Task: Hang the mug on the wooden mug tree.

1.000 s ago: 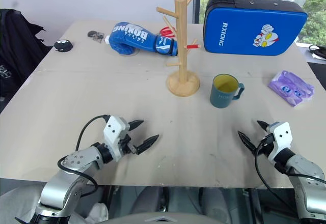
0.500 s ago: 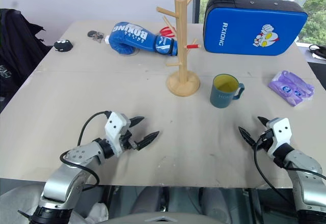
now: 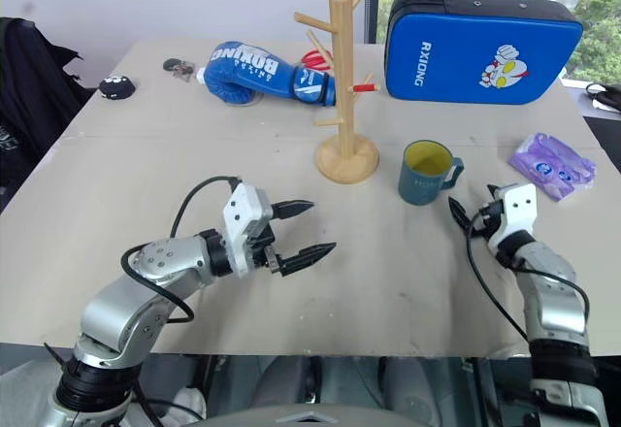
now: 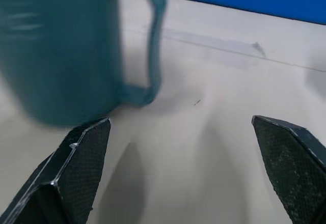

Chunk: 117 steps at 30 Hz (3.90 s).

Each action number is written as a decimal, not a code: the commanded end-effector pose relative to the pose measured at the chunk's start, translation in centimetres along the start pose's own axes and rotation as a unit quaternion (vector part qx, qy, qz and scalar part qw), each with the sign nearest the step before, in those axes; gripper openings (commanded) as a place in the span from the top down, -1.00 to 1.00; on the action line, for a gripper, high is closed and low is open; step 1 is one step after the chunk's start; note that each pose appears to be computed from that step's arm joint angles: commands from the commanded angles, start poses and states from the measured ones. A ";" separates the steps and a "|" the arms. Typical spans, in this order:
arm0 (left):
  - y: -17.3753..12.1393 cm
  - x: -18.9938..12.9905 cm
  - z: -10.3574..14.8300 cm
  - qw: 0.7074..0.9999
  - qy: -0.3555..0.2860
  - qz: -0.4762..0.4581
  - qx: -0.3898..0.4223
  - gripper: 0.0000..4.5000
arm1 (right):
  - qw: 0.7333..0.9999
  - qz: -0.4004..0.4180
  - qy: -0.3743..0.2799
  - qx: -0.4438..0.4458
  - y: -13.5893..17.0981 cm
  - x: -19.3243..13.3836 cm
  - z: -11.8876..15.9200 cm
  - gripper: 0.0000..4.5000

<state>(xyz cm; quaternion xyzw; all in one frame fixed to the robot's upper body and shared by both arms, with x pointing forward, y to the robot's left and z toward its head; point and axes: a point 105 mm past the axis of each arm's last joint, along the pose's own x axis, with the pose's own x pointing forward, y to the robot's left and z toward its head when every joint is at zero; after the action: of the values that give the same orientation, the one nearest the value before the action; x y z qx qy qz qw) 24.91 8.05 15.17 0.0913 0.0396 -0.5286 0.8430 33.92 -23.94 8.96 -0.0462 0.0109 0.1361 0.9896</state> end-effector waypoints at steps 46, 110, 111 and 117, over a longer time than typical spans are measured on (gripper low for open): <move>4.8 -0.8 8.9 0.987 -0.072 0.125 0.068 -1.00 | 0.975 0.194 -0.080 -0.077 2.5 1.9 11.5 0.96; 3.0 -3.5 7.4 0.976 -0.123 0.172 -0.045 -1.00 | 0.924 0.350 -0.018 -0.155 5.7 1.2 20.6 -0.99; 2.8 -3.7 6.1 0.978 -0.100 0.176 -0.050 -1.00 | 0.926 0.350 -0.024 -0.140 5.5 0.4 19.7 -0.99; 1.4 -5.2 -2.0 0.981 0.032 0.184 -0.042 -1.00 | 0.962 0.270 -0.028 -0.025 3.8 -4.4 10.7 -0.99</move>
<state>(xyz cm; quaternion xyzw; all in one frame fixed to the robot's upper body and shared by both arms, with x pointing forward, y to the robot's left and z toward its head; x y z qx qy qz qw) 24.17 13.90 14.13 0.0372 0.0969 -0.3468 0.9322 29.93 -19.91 17.54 -0.0396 0.0520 0.4213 0.9046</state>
